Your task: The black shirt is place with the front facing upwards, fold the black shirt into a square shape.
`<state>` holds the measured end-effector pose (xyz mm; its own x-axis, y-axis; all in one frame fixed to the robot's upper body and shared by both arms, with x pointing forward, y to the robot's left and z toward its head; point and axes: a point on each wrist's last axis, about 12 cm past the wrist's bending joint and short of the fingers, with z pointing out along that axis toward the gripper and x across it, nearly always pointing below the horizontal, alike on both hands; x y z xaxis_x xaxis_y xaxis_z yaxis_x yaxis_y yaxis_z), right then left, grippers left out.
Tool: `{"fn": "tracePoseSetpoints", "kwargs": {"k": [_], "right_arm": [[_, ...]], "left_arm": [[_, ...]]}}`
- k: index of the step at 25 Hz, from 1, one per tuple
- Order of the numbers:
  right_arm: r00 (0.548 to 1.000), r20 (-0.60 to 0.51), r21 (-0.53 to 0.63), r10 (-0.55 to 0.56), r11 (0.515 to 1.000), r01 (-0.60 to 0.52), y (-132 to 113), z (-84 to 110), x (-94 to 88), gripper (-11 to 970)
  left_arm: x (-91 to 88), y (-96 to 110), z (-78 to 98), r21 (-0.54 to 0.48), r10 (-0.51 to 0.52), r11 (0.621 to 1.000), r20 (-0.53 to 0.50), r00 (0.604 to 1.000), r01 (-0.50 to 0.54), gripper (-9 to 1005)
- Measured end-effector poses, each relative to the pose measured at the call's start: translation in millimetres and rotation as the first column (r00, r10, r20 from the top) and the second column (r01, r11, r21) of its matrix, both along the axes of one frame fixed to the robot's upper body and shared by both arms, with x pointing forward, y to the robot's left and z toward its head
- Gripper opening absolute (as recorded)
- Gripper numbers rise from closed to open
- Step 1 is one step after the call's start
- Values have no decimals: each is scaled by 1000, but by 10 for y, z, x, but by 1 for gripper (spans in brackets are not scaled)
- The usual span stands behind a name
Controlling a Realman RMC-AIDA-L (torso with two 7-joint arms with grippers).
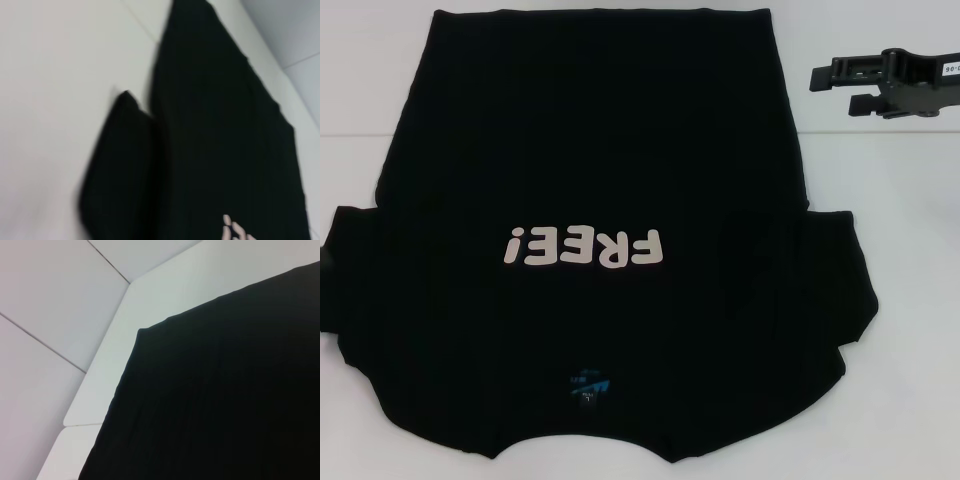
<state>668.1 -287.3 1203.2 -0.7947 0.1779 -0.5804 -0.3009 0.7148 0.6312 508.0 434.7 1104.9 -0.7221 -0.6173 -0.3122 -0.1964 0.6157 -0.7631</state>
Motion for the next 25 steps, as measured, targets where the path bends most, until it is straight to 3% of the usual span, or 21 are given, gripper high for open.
{"fn": "tracePoseSetpoints", "kwargs": {"k": [12, 25], "right_arm": [[1000, 0, 0, 1, 1000, -1, 16, 0, 7, 912], [1000, -1, 5, -2, 1000, 2, 5, 2, 4, 912]], "left_arm": [[60, -19, -256, 9, 93, 996, -53, 994, -92, 939], [160, -6, -295, 60, 127, 990, -46, 991, -124, 936]]}}
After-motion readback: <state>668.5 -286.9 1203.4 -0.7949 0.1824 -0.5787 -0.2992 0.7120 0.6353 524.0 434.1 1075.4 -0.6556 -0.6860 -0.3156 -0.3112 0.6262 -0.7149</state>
